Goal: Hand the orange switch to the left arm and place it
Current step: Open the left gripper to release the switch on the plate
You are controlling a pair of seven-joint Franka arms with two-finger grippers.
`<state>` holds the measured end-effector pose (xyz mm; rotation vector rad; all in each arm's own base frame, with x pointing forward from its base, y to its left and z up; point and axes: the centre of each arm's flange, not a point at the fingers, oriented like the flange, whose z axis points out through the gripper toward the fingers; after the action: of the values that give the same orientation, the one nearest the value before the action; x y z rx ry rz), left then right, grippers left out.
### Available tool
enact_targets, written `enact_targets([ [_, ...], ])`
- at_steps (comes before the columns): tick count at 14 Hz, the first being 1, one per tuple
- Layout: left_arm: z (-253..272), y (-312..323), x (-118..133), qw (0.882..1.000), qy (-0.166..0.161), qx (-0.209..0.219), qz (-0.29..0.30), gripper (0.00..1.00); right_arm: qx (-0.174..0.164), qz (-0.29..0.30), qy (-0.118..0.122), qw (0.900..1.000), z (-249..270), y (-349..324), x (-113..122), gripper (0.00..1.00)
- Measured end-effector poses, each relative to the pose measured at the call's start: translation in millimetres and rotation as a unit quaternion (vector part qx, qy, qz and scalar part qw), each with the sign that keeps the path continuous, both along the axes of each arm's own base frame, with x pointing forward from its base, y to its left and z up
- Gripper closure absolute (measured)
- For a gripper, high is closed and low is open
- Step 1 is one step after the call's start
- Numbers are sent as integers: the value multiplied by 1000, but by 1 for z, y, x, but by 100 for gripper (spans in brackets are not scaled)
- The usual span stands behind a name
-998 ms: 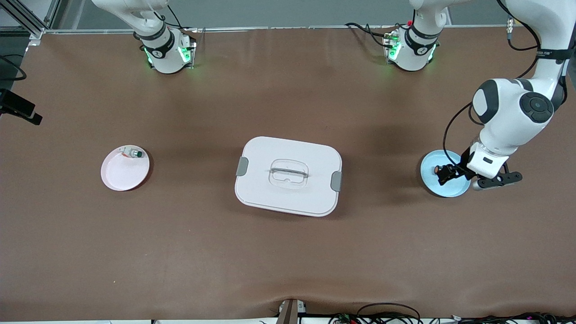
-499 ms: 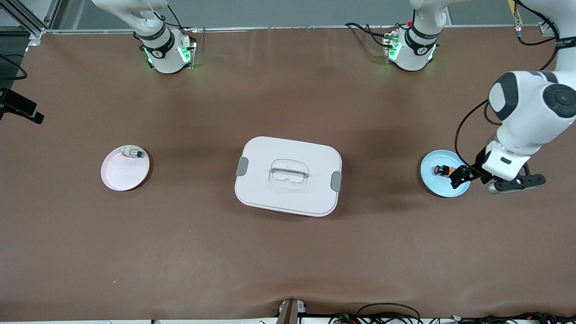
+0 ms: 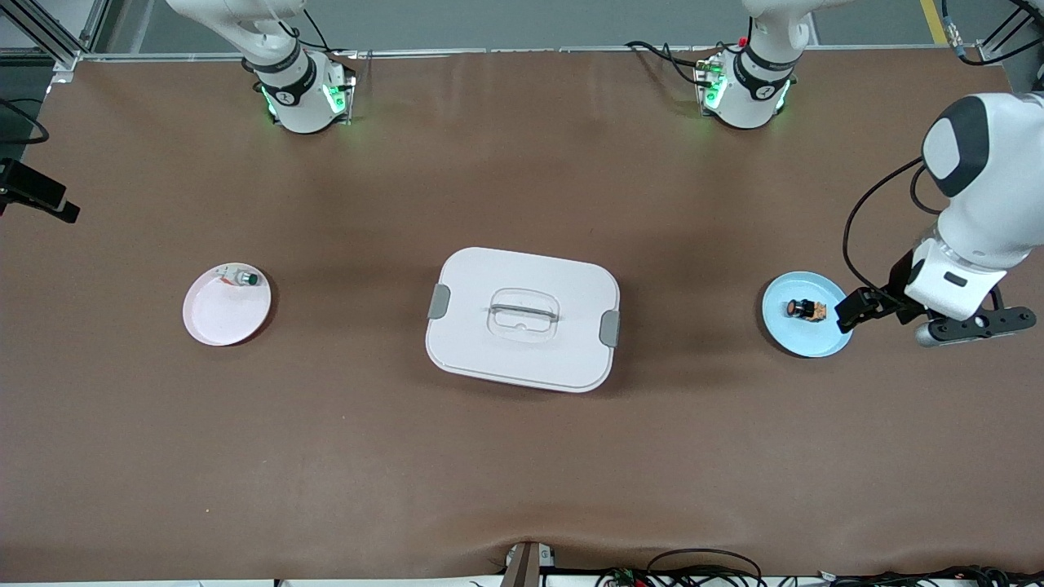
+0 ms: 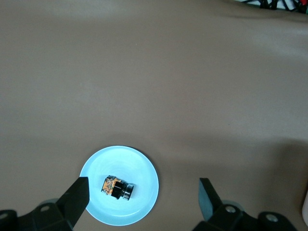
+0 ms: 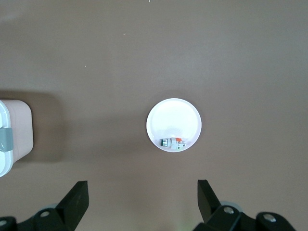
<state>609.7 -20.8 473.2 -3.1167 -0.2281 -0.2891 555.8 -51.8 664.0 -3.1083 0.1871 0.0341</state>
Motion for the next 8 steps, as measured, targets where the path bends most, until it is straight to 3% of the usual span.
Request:
enact_targets([
  [8,51,-16,-14,1000,-10,-6,-2,0,0,6,2,1000,0,-1,-1,0],
])
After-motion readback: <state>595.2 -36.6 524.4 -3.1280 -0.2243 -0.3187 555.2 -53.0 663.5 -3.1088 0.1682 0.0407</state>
